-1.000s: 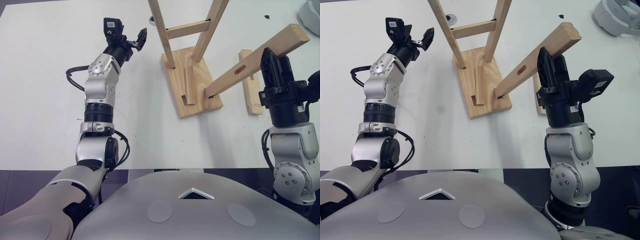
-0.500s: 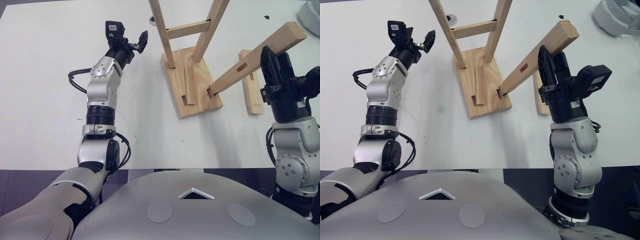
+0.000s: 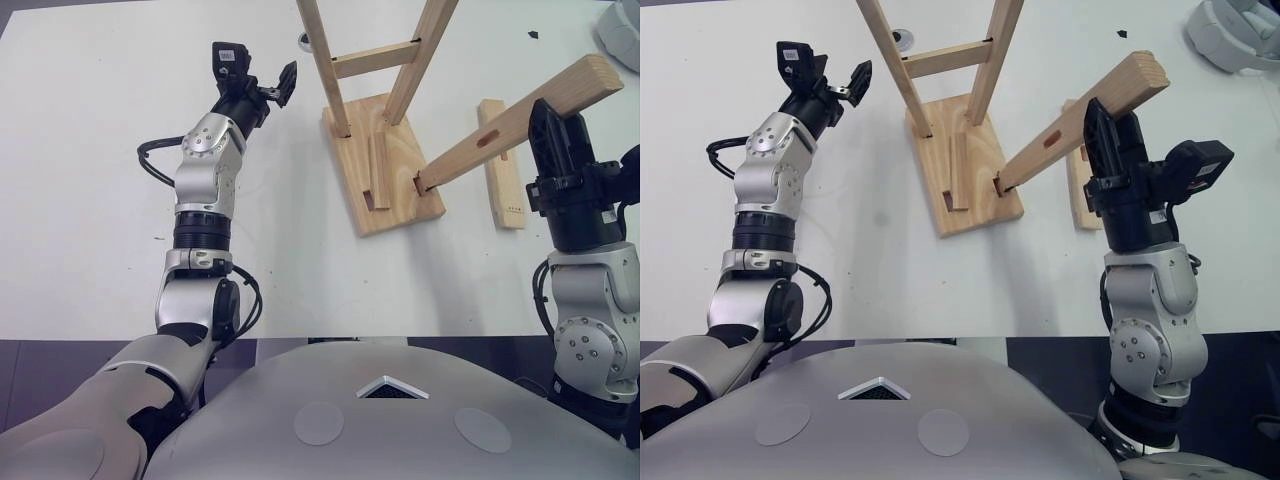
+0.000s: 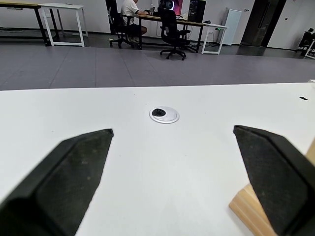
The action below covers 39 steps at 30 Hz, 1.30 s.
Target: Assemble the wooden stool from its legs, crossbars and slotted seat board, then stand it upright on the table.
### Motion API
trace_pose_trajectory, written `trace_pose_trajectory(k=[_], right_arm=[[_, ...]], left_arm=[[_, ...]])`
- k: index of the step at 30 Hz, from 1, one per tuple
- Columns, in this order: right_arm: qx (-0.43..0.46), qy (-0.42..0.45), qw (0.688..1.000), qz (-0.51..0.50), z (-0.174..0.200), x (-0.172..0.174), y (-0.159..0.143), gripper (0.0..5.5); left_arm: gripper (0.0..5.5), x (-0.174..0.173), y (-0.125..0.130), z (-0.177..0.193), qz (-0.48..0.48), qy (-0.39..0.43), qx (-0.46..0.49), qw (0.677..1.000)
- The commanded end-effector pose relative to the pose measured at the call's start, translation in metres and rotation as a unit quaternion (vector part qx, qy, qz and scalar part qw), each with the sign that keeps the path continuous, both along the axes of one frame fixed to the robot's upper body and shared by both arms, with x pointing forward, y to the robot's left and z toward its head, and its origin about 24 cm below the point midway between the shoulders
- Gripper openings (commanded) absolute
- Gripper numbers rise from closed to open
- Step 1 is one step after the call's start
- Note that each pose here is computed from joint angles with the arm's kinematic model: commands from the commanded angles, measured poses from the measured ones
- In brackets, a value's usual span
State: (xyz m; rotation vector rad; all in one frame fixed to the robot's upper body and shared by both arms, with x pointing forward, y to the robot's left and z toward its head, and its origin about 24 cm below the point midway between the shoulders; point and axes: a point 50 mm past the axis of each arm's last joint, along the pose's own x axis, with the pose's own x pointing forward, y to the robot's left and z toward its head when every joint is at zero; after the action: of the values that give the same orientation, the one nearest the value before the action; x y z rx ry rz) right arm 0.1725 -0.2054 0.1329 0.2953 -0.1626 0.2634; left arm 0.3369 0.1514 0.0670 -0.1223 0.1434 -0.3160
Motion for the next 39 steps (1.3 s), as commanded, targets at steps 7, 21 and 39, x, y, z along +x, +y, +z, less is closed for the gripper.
trace_pose_trajectory(k=[7,21,39], right_arm=[[-0.034,0.010,0.999,0.017,-0.003,-0.001,0.001,1.04],[-0.111,0.112,0.988,0.003,-0.034,-0.002,0.022,1.04],[-0.181,0.151,0.972,0.002,-0.053,-0.006,-0.011,1.05]], left_arm=[[4.51,0.003,-0.003,0.006,0.002,-0.009,0.005,1.000],[4.51,0.015,-0.011,0.041,0.009,-0.052,0.040,0.998],[4.51,0.016,0.004,0.056,0.058,-0.071,0.039,0.995]])
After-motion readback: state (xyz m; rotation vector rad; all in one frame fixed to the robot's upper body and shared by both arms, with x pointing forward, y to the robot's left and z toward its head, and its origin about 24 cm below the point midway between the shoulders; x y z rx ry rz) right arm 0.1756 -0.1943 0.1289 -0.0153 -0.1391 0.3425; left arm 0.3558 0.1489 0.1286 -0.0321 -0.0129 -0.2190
